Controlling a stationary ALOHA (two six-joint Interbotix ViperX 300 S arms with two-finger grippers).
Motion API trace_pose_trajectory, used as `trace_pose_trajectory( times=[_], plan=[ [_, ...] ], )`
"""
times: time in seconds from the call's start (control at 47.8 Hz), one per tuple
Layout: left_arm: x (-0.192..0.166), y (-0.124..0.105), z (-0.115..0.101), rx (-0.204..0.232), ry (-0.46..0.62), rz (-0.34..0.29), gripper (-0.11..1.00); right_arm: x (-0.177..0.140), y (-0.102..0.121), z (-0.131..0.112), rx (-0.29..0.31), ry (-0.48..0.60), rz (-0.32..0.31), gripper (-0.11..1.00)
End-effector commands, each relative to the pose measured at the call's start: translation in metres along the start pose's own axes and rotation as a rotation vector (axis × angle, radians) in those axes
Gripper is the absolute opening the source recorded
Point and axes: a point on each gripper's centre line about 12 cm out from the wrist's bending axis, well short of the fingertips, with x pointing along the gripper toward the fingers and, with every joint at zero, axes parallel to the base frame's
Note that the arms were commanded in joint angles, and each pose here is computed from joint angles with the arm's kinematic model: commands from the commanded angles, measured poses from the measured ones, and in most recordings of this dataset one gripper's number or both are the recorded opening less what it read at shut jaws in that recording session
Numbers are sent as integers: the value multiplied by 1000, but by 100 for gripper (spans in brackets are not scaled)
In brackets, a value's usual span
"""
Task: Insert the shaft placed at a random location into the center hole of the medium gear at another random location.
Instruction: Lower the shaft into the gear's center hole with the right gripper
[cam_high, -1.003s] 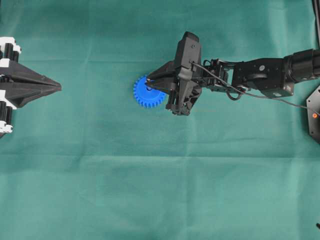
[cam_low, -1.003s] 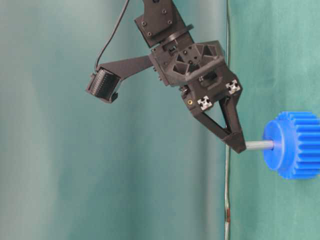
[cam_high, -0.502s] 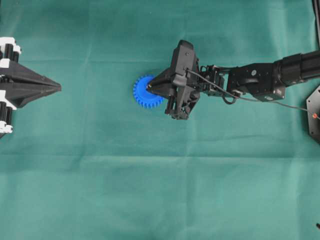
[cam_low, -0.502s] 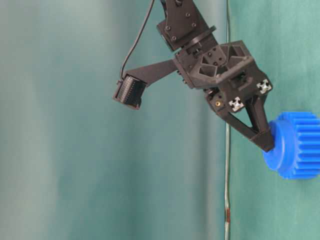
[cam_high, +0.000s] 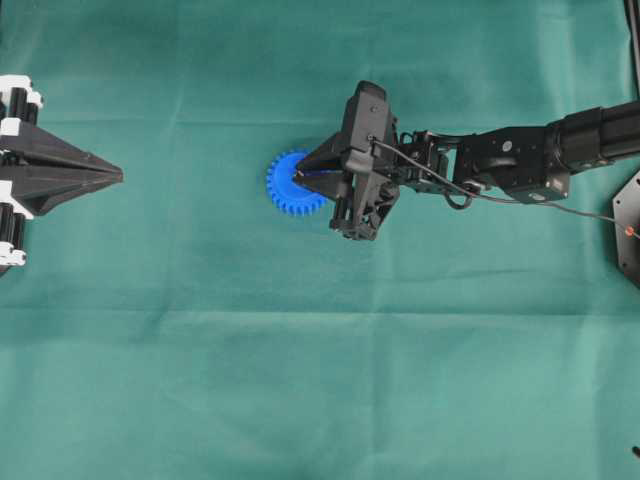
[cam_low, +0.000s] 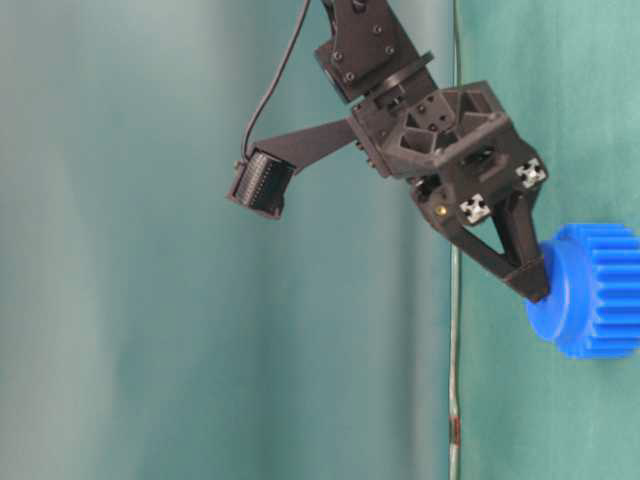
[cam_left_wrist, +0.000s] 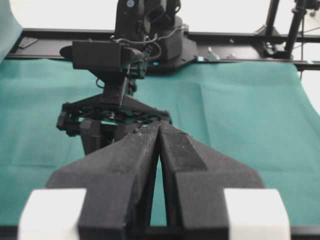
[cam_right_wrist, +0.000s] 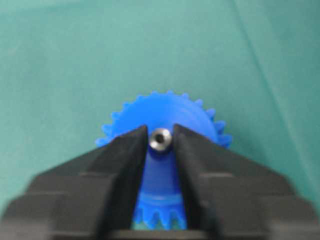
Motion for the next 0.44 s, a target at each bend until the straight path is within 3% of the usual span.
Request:
trace_pose_trajectory(
  times=[0.0, 0.105, 0.167, 0.314, 0.418],
  plan=[
    [2, 0, 3, 3, -6, 1, 0, -8, 5, 23, 12, -65, 13, 48],
    [2, 0, 3, 1, -6, 1, 0, -21, 8, 37, 3, -106, 22, 80],
    [2, 0, 3, 1, -6, 1, 0, -29, 9, 46, -3, -132, 26, 91],
    [2, 0, 3, 1, -6, 1, 0, -53, 10, 64, -16, -191, 35, 80],
    [2, 0, 3, 1, -6, 1, 0, -66, 10, 69, -18, -211, 37, 81]
  ],
)
